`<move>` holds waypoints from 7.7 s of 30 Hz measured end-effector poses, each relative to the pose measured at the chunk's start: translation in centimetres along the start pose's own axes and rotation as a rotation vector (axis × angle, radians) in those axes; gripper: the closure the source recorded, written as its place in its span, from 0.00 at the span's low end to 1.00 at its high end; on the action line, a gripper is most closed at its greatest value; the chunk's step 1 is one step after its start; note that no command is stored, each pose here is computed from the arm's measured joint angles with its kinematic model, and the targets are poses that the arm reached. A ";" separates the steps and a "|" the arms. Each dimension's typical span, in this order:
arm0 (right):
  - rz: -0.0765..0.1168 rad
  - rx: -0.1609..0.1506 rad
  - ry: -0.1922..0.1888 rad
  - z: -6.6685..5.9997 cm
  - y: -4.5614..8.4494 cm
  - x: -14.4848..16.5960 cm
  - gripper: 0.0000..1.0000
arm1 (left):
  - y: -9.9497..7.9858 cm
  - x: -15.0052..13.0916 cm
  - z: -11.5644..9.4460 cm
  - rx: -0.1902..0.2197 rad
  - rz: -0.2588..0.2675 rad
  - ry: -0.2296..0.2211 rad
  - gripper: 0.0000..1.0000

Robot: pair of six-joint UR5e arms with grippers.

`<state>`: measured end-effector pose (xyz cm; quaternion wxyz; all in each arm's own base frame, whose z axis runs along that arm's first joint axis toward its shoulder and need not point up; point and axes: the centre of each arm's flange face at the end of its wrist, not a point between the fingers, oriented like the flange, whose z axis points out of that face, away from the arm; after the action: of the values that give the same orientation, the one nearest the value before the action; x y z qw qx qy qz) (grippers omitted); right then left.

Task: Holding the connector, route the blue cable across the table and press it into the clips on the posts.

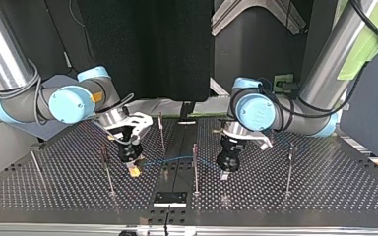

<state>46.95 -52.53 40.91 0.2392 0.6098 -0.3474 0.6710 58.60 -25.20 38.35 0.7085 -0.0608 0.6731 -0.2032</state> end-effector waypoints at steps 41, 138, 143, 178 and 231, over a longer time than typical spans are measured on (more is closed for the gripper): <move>-0.001 0.015 -0.011 -2.5 -2.2 3.3 1.00 | -4.0 -2.3 -12.1 0.041 0.056 0.241 0.00; 0.001 -0.061 0.006 -5.1 0.0 5.0 1.00 | -19.1 1.6 -3.1 -0.012 0.089 0.053 0.00; 0.002 -0.060 0.005 -5.0 0.0 5.0 1.00 | -19.8 -0.1 -2.7 -0.015 0.079 0.022 0.09; 0.004 -0.057 -0.016 -5.2 -0.3 4.0 1.00 | -19.3 1.5 -7.0 -0.170 0.145 0.105 1.00; 0.063 -0.149 -0.274 -11.9 4.4 -13.9 1.00 | -10.9 21.3 -12.0 -0.037 0.156 0.234 1.00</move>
<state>37.92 -44.92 26.27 0.2128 0.6651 -0.4447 0.5609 44.84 -40.76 21.49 0.6374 0.0030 0.7576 -0.1407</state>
